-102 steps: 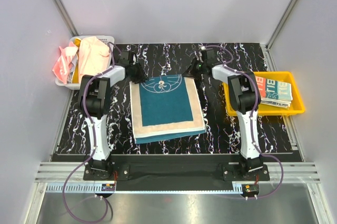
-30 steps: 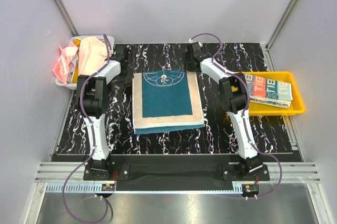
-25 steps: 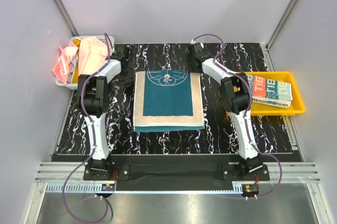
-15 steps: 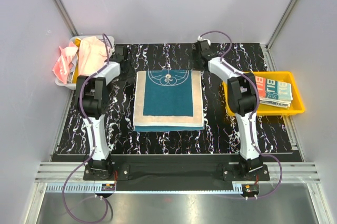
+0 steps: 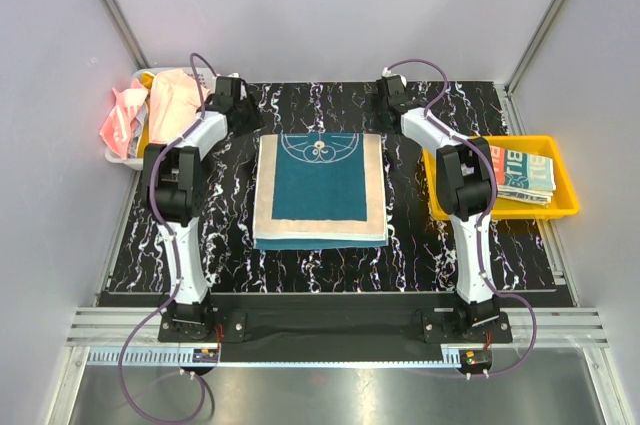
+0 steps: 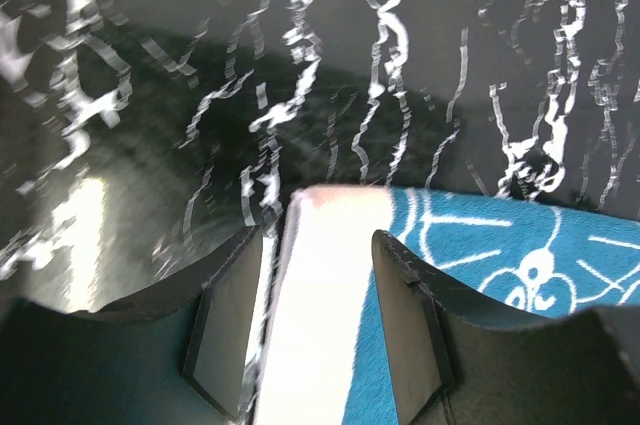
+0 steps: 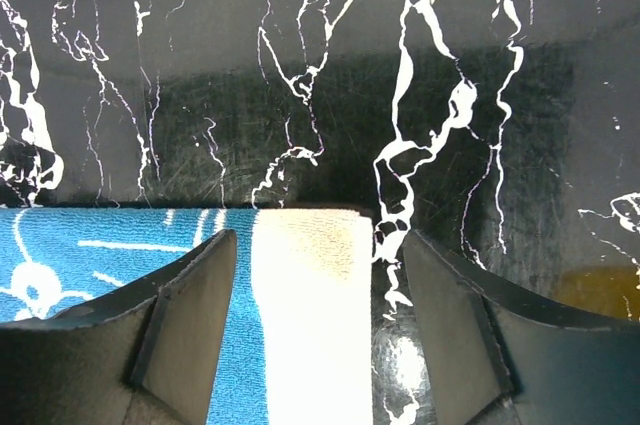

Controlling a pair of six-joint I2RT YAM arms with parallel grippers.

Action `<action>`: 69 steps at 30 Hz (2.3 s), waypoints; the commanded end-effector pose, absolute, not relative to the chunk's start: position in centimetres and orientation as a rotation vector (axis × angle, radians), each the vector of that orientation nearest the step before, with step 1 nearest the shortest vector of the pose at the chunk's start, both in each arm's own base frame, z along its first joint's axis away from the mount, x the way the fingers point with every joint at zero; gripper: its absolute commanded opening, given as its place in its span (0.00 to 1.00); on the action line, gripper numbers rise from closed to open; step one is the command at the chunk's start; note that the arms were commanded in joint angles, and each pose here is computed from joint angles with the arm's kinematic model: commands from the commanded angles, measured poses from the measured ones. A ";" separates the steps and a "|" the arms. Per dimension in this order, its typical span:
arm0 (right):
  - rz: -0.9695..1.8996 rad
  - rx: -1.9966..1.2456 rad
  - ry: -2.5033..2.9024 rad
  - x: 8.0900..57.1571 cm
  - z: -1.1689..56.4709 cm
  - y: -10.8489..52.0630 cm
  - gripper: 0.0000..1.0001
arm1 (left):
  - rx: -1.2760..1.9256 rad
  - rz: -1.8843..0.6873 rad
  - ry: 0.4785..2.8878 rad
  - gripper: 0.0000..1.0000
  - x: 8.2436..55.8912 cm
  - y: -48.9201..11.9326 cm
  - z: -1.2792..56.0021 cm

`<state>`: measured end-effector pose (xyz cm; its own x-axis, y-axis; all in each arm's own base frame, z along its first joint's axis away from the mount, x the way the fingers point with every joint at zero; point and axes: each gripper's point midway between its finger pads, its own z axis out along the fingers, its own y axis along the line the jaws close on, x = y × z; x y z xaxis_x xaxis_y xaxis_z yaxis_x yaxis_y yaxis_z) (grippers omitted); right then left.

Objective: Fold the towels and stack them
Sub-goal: Fold the towel

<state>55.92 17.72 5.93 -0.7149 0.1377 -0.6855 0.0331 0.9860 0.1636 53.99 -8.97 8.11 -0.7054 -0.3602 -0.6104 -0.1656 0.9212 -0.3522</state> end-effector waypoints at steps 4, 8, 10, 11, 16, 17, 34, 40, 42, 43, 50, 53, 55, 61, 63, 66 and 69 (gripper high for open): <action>0.234 0.139 2.356 56.1 6.6 18.6 0.71 | -0.317 -0.394 2.424 0.52 54.6 -10.6 5.8; 0.244 0.138 2.372 55.8 6.0 18.7 0.69 | -0.328 -0.344 2.470 0.51 53.9 -10.0 4.4; 0.240 0.142 2.382 55.6 5.5 18.6 0.69 | -0.327 -0.339 2.479 0.51 53.9 -10.1 3.9; 0.240 0.144 2.384 55.5 5.4 18.6 0.69 | -0.336 -0.330 2.492 0.51 53.7 -9.9 3.5; 0.213 0.156 2.410 55.0 4.3 18.1 0.68 | -0.369 -0.284 2.487 0.51 53.8 -9.3 3.0; 0.212 0.158 2.408 55.0 4.3 18.1 0.68 | -0.373 -0.282 2.476 0.51 53.9 -9.2 3.4; 0.249 0.197 2.448 55.2 2.0 17.5 0.44 | -0.387 -0.321 2.450 0.50 54.8 -9.8 3.0; 0.224 0.203 2.440 55.9 2.0 16.7 0.45 | -0.400 -0.317 2.455 0.49 54.8 -9.7 2.6; 0.217 0.203 2.434 56.1 2.0 16.5 0.46 | -0.408 -0.303 2.463 0.48 54.8 -9.6 2.3; 0.221 0.203 2.434 56.2 2.1 16.4 0.46 | -0.414 -0.303 2.463 0.47 54.8 -9.6 2.3; 0.235 0.180 2.434 56.6 1.7 16.7 0.31 | -0.414 -0.331 2.473 0.37 54.9 -10.0 1.6; 0.243 0.172 2.439 56.6 1.3 16.7 0.24 | -0.407 -0.360 2.469 0.32 55.1 -10.4 1.6; 0.252 0.171 2.433 56.9 1.4 16.7 0.17 | -0.398 -0.385 2.457 0.28 55.5 -10.7 1.9; 0.279 0.178 2.386 58.0 3.1 16.1 0.03 | -0.417 -0.479 2.378 0.07 57.5 -10.8 4.1; 0.296 0.178 2.347 58.6 4.7 16.1 0.02 | -0.416 -0.552 2.316 0.01 58.3 -11.3 6.2; 0.321 0.196 2.298 59.4 7.2 15.7 0.00 | -0.399 -0.579 2.241 0.00 59.2 -11.5 9.2; 0.339 0.195 2.239 59.7 9.8 15.5 0.00 | -0.382 -0.595 2.171 0.00 59.5 -11.5 12.6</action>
<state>57.25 16.11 2.67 -0.7507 0.2217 -0.6224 0.0602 0.9610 0.2698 56.76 -11.14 3.86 -0.7341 -0.4312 -0.5245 -0.1764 0.8671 -0.4659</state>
